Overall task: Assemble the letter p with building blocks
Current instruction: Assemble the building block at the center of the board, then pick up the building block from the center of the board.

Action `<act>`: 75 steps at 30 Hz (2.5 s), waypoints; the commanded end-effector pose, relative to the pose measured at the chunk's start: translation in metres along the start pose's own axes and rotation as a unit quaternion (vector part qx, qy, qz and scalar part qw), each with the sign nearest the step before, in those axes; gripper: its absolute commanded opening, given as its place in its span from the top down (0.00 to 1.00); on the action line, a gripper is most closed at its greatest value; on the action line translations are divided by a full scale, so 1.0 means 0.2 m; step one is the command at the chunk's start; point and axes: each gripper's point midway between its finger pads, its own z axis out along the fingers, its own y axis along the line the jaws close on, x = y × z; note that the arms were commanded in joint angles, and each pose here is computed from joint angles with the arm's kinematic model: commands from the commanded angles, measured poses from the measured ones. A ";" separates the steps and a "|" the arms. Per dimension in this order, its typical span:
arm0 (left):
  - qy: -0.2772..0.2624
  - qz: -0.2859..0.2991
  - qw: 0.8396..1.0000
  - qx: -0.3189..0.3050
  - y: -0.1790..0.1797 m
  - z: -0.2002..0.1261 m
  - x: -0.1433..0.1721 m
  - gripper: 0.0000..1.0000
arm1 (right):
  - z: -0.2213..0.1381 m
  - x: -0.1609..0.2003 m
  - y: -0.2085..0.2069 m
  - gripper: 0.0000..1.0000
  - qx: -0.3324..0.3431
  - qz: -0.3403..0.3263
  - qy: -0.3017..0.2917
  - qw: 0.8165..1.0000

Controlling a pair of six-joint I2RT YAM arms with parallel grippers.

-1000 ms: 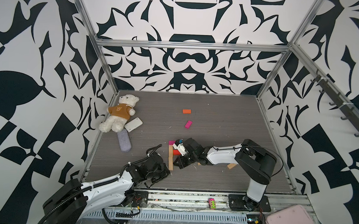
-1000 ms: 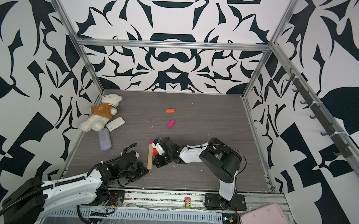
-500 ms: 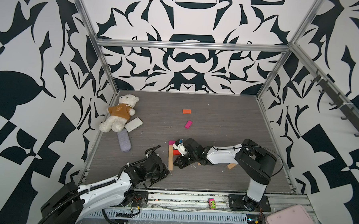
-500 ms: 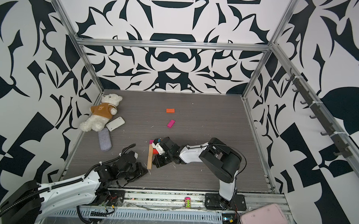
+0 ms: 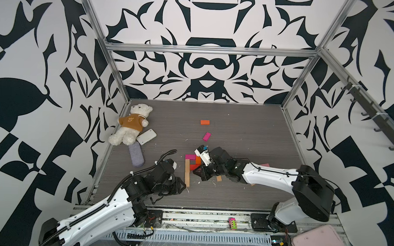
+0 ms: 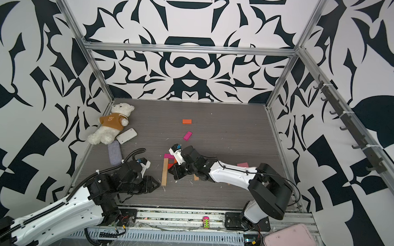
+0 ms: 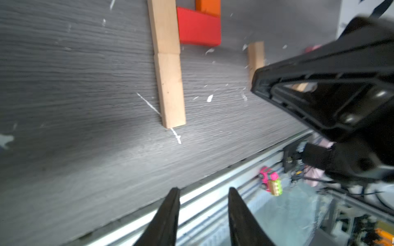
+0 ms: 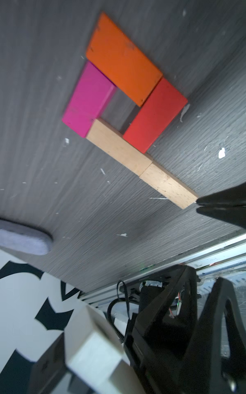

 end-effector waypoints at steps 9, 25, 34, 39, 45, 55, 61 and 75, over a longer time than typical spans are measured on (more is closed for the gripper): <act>-0.158 0.142 0.975 -0.070 -0.13 -0.38 -0.38 0.01 | -0.40 -0.31 -0.39 0.56 0.165 0.058 -0.079 0.981; -0.255 0.265 0.927 -0.077 -0.27 -0.34 -0.64 0.01 | -0.26 -0.76 -0.83 0.19 0.213 0.046 -0.051 0.975; -0.171 0.219 0.960 -0.042 -0.23 -0.20 -0.68 0.01 | -0.04 -0.89 -1.06 0.12 0.174 0.030 -0.001 0.984; -0.130 0.201 0.971 -0.007 -0.25 -0.12 -0.69 0.01 | 0.02 -0.91 -1.14 0.10 0.164 0.029 0.014 0.986; -0.103 0.201 0.974 0.013 -0.29 -0.08 -0.70 0.01 | 0.11 -0.89 -1.18 0.10 0.149 0.036 0.033 0.988; -0.117 0.196 0.973 0.020 -0.26 -0.11 -0.69 0.00 | 0.20 -0.79 -1.21 0.12 0.135 0.053 0.059 0.988; -0.112 0.194 0.974 0.030 -0.28 -0.11 -0.67 0.01 | 0.22 -0.70 -1.18 0.16 0.141 0.045 0.081 0.986; -0.106 0.197 0.974 0.042 -0.29 -0.13 -0.63 0.01 | 0.23 -0.54 -1.14 0.21 0.198 0.029 0.107 0.974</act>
